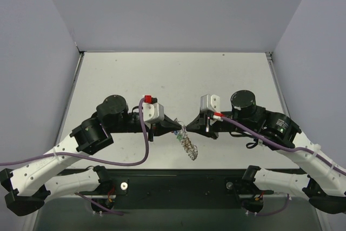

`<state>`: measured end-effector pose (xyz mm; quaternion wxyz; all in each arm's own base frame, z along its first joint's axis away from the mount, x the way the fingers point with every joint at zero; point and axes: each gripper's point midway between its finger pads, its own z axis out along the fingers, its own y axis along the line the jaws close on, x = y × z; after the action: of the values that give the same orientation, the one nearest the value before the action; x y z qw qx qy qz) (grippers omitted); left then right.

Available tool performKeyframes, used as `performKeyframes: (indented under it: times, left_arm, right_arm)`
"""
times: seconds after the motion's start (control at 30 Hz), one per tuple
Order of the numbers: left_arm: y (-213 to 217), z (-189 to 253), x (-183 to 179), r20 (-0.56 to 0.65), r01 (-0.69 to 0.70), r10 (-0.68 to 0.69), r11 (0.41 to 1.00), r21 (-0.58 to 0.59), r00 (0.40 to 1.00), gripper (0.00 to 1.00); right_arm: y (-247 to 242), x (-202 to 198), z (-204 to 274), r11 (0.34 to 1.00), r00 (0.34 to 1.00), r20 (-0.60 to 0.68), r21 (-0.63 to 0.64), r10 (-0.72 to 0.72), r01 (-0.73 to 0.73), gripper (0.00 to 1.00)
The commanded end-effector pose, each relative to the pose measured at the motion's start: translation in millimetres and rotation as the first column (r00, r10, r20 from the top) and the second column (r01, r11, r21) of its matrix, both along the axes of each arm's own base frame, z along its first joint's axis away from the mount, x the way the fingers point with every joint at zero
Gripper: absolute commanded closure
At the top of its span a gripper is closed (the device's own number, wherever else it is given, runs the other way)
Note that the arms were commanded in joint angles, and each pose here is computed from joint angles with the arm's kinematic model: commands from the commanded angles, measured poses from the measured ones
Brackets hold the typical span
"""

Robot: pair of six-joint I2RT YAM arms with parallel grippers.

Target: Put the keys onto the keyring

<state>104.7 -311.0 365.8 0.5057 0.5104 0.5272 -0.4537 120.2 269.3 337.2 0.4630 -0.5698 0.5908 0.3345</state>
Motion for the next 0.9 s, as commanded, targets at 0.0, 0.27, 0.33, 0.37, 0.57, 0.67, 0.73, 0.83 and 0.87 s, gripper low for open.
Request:
performKeyframes:
  times: [0.0, 0.27, 0.33, 0.37, 0.57, 0.67, 0.73, 0.83, 0.87]
  left_arm:
    - [-0.9, 44.0, -7.1, 0.069, 0.042, -0.033, 0.99, -0.132, 0.997, 1.0]
    - [-0.1, 51.9, -10.9, 0.092, 0.057, -0.038, 0.974, -0.218, 0.995, 1.0]
    - [1.0, 63.3, -12.0, 0.124, 0.066, -0.033, 0.959, -0.274, 0.992, 1.0]
    - [1.2, 59.5, -12.7, 0.124, 0.069, -0.035, 0.957, -0.28, 0.992, 1.0]
    - [1.3, 70.5, -16.1, 0.135, 0.09, -0.042, 0.923, -0.373, 0.99, 1.0]
    - [-1.7, 70.9, -17.7, 0.122, 0.106, -0.06, 0.903, -0.416, 0.991, 1.0]
    - [-2.5, 71.8, -18.9, 0.11, 0.115, -0.073, 0.886, -0.449, 0.991, 1.0]
    - [-5.2, 72.1, -19.8, 0.101, 0.128, -0.09, 0.865, -0.485, 0.991, 1.0]
    - [-6.3, 71.3, -19.3, 0.098, 0.129, -0.092, 0.863, -0.489, 0.991, 1.0]
  right_arm:
    - [2.1, 1.1, 8.5, 0.999, 1.0, 0.01, 0.037, 0.002, -0.002, 1.0]
    - [4.9, 2.4, -1.9, 1.0, 1.0, -0.016, 0.017, 0.005, -0.005, 1.0]
    - [4.4, 2.4, -2.9, 1.0, 1.0, -0.019, 0.018, 0.006, -0.006, 1.0]
    - [4.3, 1.9, -3.1, 1.0, 1.0, -0.021, 0.019, 0.007, -0.007, 1.0]
    - [5.8, -0.4, -3.9, 0.999, 0.999, -0.032, 0.032, 0.022, -0.021, 1.0]
    - [7.4, -1.2, -3.6, 0.999, 0.999, -0.032, 0.044, 0.03, -0.029, 1.0]
    - [8.2, -1.6, -2.9, 0.998, 0.999, -0.032, 0.056, 0.031, -0.029, 1.0]
    - [8.4, -2.5, 1.4, 0.996, 0.999, -0.022, 0.082, 0.032, -0.03, 1.0]
    - [7.8, -2.1, 1.4, 0.996, 0.999, -0.018, 0.086, 0.029, -0.027, 1.0]
